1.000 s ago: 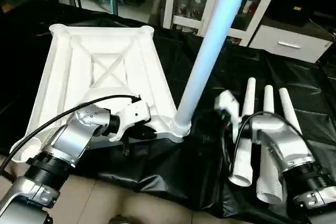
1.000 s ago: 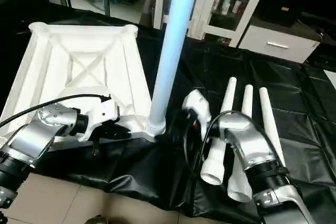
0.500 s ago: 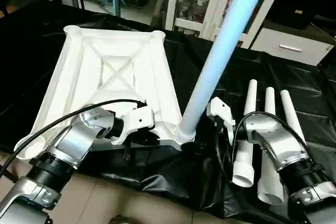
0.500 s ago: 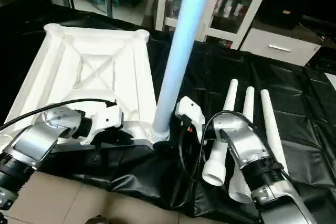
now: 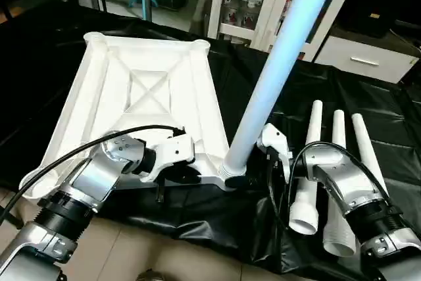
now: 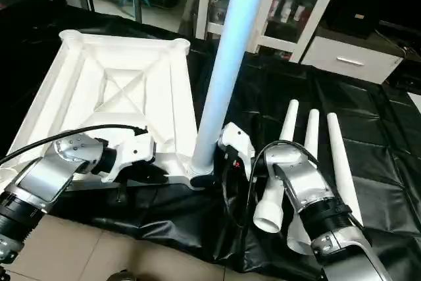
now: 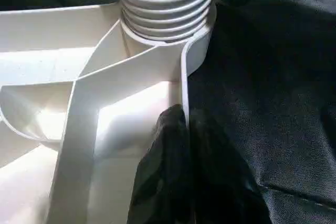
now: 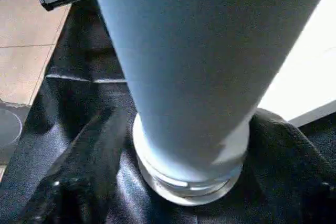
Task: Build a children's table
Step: Rotate leg to tighten
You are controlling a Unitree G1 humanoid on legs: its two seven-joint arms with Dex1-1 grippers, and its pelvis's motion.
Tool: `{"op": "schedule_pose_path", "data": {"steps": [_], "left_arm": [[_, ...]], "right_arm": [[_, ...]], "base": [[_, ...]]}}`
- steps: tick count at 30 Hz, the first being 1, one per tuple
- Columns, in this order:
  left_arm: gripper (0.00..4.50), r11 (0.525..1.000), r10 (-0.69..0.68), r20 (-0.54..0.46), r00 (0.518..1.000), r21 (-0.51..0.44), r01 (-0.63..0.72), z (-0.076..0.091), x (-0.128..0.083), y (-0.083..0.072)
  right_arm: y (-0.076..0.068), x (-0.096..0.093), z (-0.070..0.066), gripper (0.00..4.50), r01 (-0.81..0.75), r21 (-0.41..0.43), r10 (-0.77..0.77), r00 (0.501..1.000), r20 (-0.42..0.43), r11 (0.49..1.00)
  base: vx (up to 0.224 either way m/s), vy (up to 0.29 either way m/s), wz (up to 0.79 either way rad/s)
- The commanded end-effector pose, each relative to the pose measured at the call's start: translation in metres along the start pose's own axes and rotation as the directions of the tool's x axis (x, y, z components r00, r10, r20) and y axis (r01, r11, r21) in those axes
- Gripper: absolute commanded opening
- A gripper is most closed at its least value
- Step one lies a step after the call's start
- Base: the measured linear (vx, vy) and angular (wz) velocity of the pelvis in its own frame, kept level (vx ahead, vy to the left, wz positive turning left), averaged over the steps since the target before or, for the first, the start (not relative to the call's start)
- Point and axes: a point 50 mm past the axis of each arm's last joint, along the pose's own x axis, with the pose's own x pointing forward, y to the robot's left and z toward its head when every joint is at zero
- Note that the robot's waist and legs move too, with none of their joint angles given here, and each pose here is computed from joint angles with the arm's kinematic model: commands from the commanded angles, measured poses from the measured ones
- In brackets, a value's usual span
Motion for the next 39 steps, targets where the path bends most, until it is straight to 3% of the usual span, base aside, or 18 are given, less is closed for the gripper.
{"op": "schedule_pose_path", "data": {"steps": [1,6,11,14,16,18,22,27,28,31,32,33,34,36,39], "left_arm": [[0.00,0.995,-0.101,-0.066,0.993,-0.011,0.100,-0.010,0.019,-0.015],[0.00,0.995,-0.104,-0.072,0.992,-0.013,0.103,-0.011,0.019,-0.015],[0.00,0.995,-0.104,-0.076,0.992,-0.015,0.103,-0.012,0.018,-0.015],[0.00,0.996,-0.090,-0.076,0.993,-0.021,0.088,-0.013,0.018,-0.014],[0.00,0.998,-0.049,-0.059,0.997,-0.039,0.047,-0.012,0.020,-0.011],[0.00,0.998,0.005,-0.038,0.999,-0.064,-0.008,-0.009,0.023,-0.006],[0.00,0.988,0.105,-0.003,0.994,-0.112,-0.105,0.000,0.027,0.007],[0.00,0.955,0.247,0.039,0.968,-0.179,-0.237,0.021,0.037,0.028],[0.00,0.955,0.247,0.039,0.968,-0.179,-0.237,0.021,0.037,0.028],[0.00,0.914,0.351,0.000,0.936,-0.216,-0.343,0.031,0.046,0.040],[0.00,0.914,0.351,0.000,0.936,-0.216,-0.343,0.031,0.046,0.040],[0.00,0.897,0.389,-0.026,0.921,-0.215,-0.386,0.035,0.053,0.043],[0.00,0.897,0.389,-0.026,0.921,-0.215,-0.386,0.035,0.053,0.043],[0.00,0.885,0.417,-0.044,0.908,-0.206,-0.417,0.038,0.060,0.045],[0.00,0.882,0.425,-0.049,0.904,-0.204,-0.425,0.039,0.061,0.046]], "right_arm": [[0.001,0.001,0.004,3.24,-0.020,-0.024,0.020,1.000,0.013,1.000],[0.001,0.002,0.003,2.81,-0.022,-0.021,0.022,1.000,0.014,1.000],[0.003,0.004,-0.001,2.74,-0.019,-0.016,0.020,1.000,0.010,1.000],[0.002,0.007,-0.007,2.73,0.027,0.014,-0.028,0.999,0.016,1.000],[-0.003,0.012,-0.017,2.73,0.136,0.076,-0.137,0.990,0.013,0.988],[-0.007,0.018,-0.029,2.72,0.258,0.142,-0.259,0.966,-0.008,0.956],[-0.012,0.031,-0.035,2.72,0.394,0.243,-0.400,0.916,-0.028,0.886],[-0.019,0.057,-0.031,2.72,0.570,0.328,-0.582,0.810,-0.070,0.754],[-0.019,0.057,-0.031,2.72,0.570,0.328,-0.582,0.810,-0.070,0.754],[-0.023,0.074,-0.026,2.72,0.680,0.347,-0.691,0.714,-0.112,0.646],[-0.023,0.074,-0.026,2.72,0.680,0.347,-0.691,0.714,-0.112,0.646],[-0.023,0.083,-0.022,2.72,0.726,0.369,-0.739,0.660,-0.136,0.580],[-0.023,0.083,-0.022,2.72,0.726,0.369,-0.739,0.660,-0.136,0.580],[-0.023,0.093,-0.018,2.72,0.751,0.395,-0.767,0.623,-0.157,0.529],[-0.023,0.097,-0.014,2.72,0.748,0.400,-0.769,0.623,-0.145,0.530]], "base": [[0.000,0.000,0.00],[0.000,0.000,0.00],[0.000,0.000,0.00],[0.000,0.000,0.00],[0.000,0.000,0.00],[0.000,0.000,0.00],[-0.041,-0.002,-0.07],[-0.032,0.000,-0.05],[0.000,0.000,0.00],[0.000,0.000,0.00],[0.000,0.000,0.00],[0.000,0.000,0.00],[0.000,0.000,0.00],[0.025,-0.006,-0.01],[0.000,0.000,0.00]]}}
